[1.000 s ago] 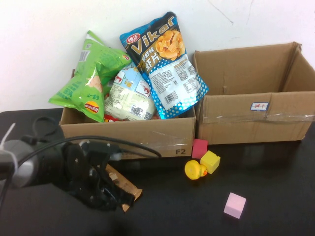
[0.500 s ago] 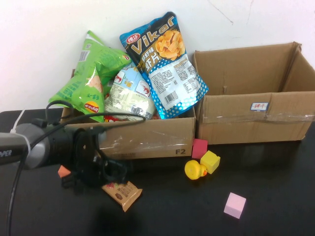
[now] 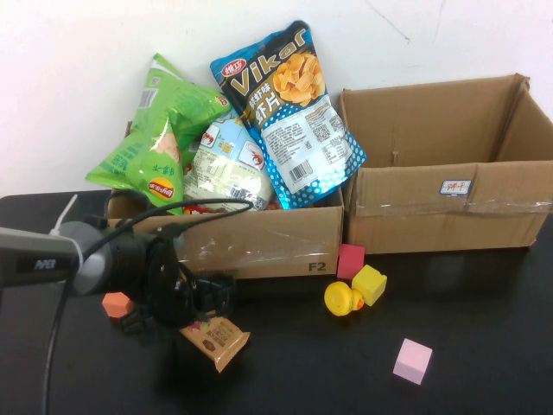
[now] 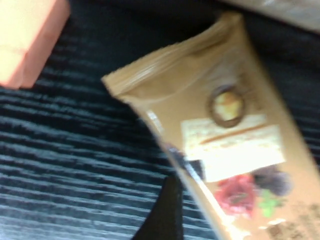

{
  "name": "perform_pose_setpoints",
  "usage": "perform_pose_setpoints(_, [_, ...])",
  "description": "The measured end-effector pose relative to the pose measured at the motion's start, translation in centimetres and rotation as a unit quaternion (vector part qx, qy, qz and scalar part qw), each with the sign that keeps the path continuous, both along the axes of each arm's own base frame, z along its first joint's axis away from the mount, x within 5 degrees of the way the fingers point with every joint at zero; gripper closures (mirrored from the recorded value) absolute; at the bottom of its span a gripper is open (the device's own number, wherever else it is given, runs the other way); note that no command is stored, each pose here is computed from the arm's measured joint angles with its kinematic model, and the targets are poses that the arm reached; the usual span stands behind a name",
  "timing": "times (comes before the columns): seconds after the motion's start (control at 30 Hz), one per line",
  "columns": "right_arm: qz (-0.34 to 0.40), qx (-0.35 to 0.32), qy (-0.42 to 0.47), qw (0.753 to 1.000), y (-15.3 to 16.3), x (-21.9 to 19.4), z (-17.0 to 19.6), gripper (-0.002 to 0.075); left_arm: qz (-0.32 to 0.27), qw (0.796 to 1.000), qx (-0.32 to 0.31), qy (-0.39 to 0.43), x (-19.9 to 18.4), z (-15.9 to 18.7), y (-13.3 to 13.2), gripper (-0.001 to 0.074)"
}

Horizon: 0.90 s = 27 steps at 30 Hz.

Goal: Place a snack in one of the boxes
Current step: Pick up the biscuit

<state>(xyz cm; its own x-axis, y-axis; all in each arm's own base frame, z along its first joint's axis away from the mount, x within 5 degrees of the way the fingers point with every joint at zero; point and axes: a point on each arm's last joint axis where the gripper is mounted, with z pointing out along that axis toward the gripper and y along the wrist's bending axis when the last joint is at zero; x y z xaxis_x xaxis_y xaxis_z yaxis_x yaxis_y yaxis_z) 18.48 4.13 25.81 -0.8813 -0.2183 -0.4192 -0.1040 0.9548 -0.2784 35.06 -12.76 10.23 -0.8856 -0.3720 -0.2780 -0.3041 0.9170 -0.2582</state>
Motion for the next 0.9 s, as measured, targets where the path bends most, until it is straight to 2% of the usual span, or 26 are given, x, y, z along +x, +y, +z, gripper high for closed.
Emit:
perform_pose_setpoints(0.13, [0.002, 0.002, -0.003, 1.0, 0.0, 0.1, 0.0, 0.072, -0.002, 1.0, 0.008, 0.015, -0.2, -0.6, 0.1, 0.0051])
perform_pose_setpoints(0.63, [0.005, 0.012, -0.01, 1.0, 0.2, 0.2, 0.0, 0.072, -0.06, 0.993, 0.066, 0.084, -1.8, -0.9, -0.7, 0.0189])
perform_pose_setpoints(0.8, [0.005, 0.013, -0.009, 1.0, 0.2, 0.2, 0.0, 0.072, -0.08, 0.986, 0.091, 0.117, -2.7, -0.6, -1.0, 0.0205])
perform_pose_setpoints(0.9, [0.004, 0.013, -0.009, 1.0, 0.2, 0.1, 0.0, 0.072, -0.08, 0.986, 0.079, 0.125, -3.1, -0.4, -1.5, 0.0209])
